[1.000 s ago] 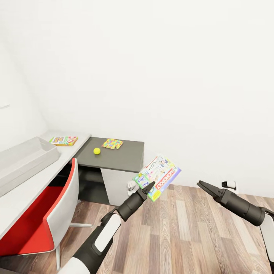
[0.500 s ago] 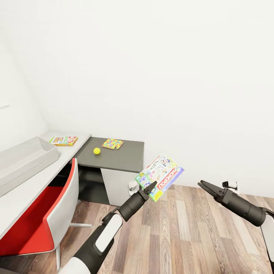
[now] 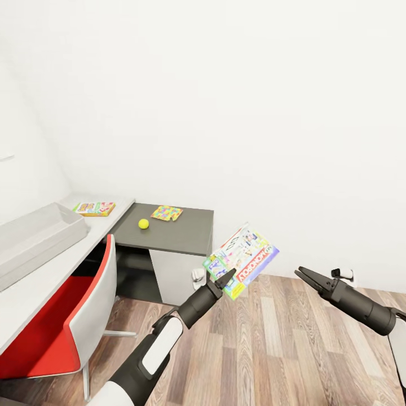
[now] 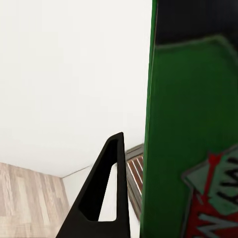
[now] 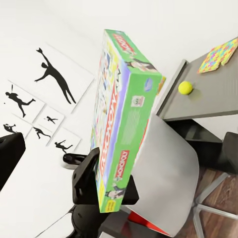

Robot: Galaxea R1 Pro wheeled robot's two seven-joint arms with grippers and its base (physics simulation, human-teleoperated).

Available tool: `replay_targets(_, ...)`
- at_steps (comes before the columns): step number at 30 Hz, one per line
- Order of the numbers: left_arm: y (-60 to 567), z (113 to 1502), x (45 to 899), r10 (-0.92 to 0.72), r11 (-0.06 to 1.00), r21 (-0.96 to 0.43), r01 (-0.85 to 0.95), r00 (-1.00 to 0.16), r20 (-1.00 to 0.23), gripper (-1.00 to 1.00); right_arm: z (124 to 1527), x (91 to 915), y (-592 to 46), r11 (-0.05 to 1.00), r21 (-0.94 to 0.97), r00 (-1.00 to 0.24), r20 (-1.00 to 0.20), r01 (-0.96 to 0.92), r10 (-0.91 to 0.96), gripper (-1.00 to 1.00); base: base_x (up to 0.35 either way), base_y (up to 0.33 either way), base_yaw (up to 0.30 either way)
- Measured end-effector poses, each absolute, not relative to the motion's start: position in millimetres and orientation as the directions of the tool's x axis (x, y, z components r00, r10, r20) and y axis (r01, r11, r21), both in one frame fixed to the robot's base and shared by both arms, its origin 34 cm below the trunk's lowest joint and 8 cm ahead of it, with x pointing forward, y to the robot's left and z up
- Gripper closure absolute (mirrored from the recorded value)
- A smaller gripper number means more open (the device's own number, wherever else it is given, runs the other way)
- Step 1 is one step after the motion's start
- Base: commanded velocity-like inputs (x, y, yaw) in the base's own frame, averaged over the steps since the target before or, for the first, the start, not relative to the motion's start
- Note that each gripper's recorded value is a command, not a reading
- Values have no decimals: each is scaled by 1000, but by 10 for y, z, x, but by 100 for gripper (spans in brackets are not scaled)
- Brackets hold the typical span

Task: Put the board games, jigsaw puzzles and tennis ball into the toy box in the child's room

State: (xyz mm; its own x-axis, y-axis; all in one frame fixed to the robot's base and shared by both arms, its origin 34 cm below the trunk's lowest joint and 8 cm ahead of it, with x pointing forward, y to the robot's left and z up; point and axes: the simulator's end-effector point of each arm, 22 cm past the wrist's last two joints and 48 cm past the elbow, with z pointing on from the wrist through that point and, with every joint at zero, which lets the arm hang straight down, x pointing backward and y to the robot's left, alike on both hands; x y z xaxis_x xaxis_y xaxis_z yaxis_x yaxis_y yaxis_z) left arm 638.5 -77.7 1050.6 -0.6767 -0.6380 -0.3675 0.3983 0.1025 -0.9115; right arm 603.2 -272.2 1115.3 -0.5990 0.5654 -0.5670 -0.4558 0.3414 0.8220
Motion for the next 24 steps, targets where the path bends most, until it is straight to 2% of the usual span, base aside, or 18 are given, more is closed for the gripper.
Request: replay_targets(24, -978, 10822, 6204, -621, 1, -894, 447, -700, -351, 100, 11159, 6037, -2764, 344, 822, -585, -566, -453, 581, -100, 0, 0, 0)
